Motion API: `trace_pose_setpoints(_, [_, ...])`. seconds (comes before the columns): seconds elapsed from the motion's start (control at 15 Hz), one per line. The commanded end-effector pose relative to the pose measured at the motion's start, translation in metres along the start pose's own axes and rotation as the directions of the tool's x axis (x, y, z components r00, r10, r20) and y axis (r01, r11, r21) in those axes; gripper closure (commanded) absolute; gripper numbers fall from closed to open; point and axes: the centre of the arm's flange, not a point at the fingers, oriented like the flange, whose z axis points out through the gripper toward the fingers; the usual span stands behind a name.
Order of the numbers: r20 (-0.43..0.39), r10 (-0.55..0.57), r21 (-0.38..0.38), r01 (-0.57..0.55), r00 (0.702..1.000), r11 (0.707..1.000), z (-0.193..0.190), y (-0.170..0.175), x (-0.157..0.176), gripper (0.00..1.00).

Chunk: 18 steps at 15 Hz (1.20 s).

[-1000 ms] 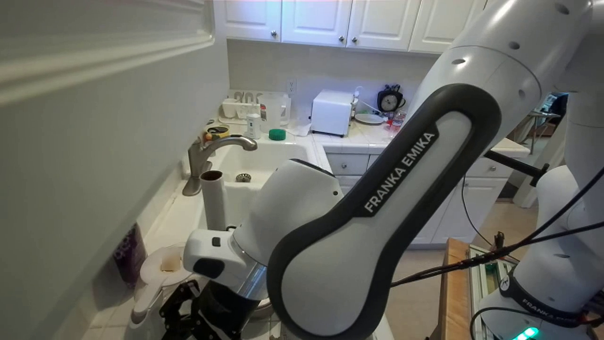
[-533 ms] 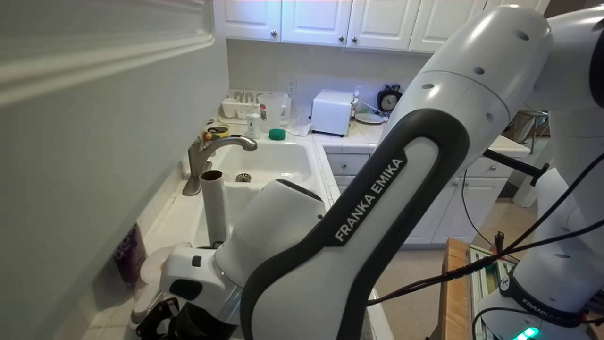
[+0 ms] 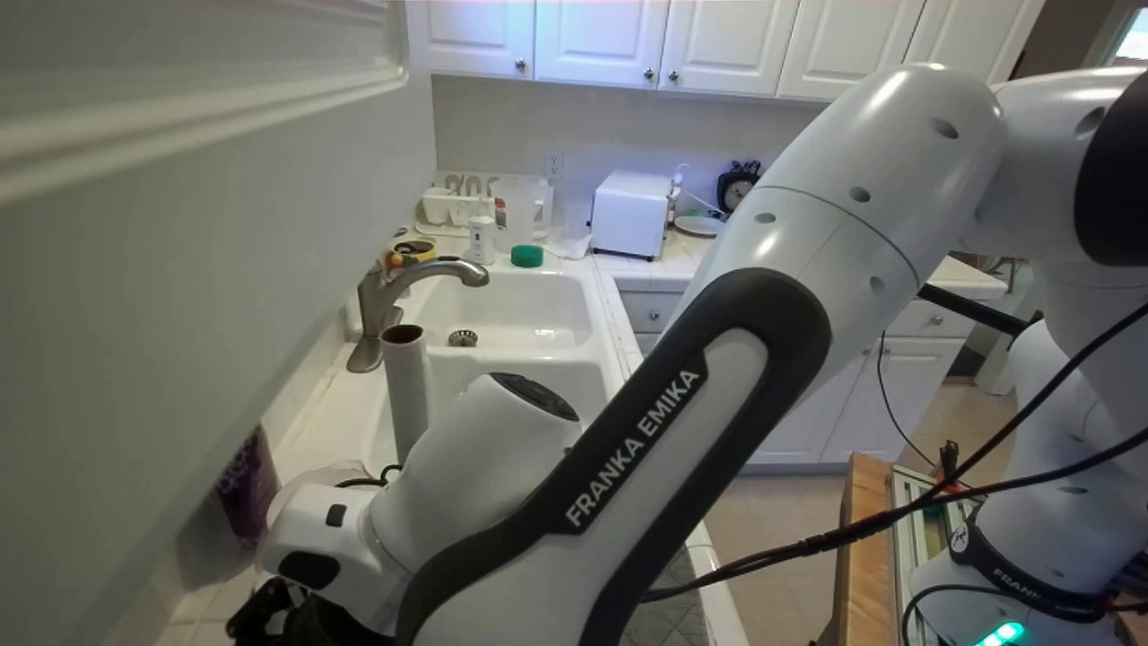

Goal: Move the black cup forward

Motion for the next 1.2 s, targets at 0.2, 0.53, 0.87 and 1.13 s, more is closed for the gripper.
trace_pose_setpoints(0.2, [0.014, 0.014, -0.039, -0.013, 1.000, 0.999, 0.030, 0.013, 0.019, 0.31])
trace_pose_setpoints(0.53, [0.029, 0.021, -0.045, -0.019, 0.999, 0.999, 0.036, 0.013, 0.023, 0.68])
trace_pose_setpoints(0.87, [0.046, 0.029, -0.049, -0.027, 0.998, 0.998, 0.038, 0.012, 0.024, 0.65])
trace_pose_setpoints(1.13, [0.067, 0.030, -0.051, -0.027, 0.997, 0.998, 0.036, 0.006, 0.023, 0.56])
